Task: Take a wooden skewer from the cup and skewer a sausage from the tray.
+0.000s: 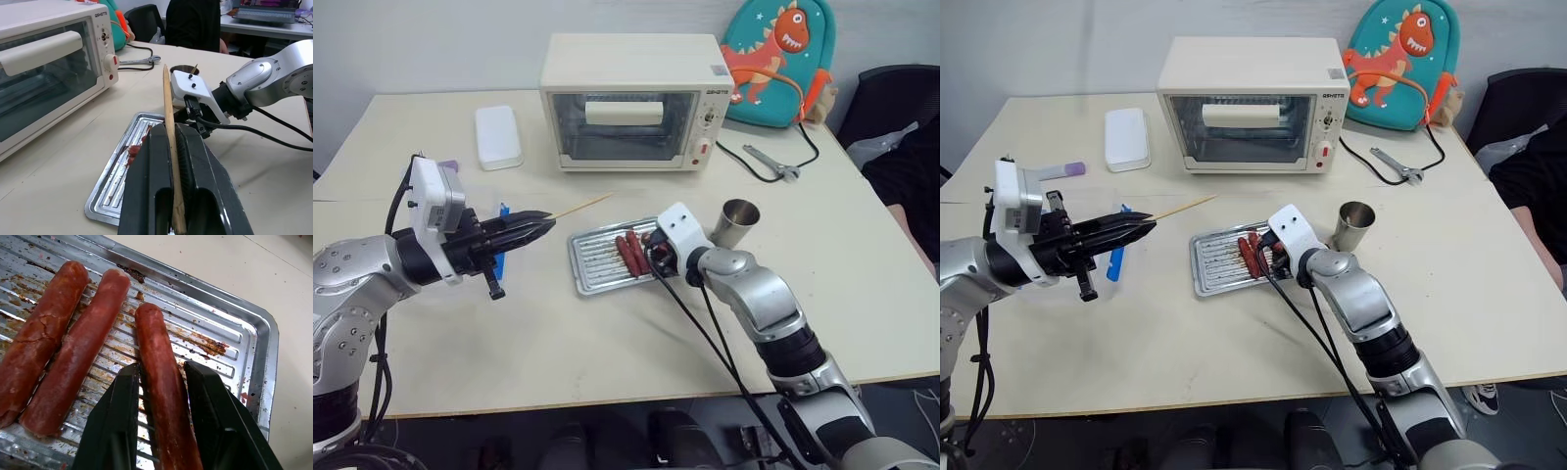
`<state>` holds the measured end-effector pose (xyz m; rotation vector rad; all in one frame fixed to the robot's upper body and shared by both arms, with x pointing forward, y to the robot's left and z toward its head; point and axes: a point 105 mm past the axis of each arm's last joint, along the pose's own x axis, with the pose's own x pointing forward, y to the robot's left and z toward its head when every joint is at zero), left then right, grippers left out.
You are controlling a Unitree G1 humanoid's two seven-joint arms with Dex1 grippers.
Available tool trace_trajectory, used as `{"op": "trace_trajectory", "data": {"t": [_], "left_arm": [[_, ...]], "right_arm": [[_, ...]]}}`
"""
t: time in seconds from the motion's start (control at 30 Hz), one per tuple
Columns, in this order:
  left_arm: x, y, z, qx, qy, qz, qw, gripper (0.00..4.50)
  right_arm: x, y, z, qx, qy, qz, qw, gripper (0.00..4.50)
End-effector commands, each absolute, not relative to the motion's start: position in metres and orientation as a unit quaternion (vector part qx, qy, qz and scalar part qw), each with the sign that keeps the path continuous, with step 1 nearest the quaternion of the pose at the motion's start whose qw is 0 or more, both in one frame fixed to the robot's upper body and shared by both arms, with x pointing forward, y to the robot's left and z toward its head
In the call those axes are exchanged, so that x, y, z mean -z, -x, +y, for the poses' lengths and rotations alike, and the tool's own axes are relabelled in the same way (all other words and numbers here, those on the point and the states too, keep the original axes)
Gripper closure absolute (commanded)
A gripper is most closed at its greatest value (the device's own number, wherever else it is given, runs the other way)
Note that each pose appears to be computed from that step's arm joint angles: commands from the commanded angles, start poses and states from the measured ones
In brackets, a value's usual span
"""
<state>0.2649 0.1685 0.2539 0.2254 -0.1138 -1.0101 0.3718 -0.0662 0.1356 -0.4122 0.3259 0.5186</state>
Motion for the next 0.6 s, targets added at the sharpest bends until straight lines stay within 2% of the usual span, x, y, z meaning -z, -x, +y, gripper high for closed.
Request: {"op": "trace_trajectory", "data": {"t": [0.03, 0.33, 0.47, 0.6], "left_arm": [[-0.2630, -0.2615, 0.1671, 0.480, -0.125, -0.071, 0.865, 4.50], [-0.2636, -0.2617, 0.1679, 0.480, -0.127, -0.073, 0.865, 4.50], [-0.2636, -0.2619, 0.1683, 0.479, -0.128, -0.073, 0.865, 4.50], [-0.2636, -0.2624, 0.1684, 0.480, -0.128, -0.072, 0.865, 4.50]], "right_arm": [[-0.1363, -0.3729, -0.0663, -0.258, 0.214, 0.149, 0.930, 3.04], [-0.1300, -0.3699, -0.0721, -0.297, 0.239, 0.152, 0.912, 3.04], [-0.1298, -0.3693, -0.0714, -0.302, 0.240, 0.151, 0.910, 3.78], [-0.1309, -0.3689, -0.0707, -0.305, 0.241, 0.149, 0.909, 3.78]]}}
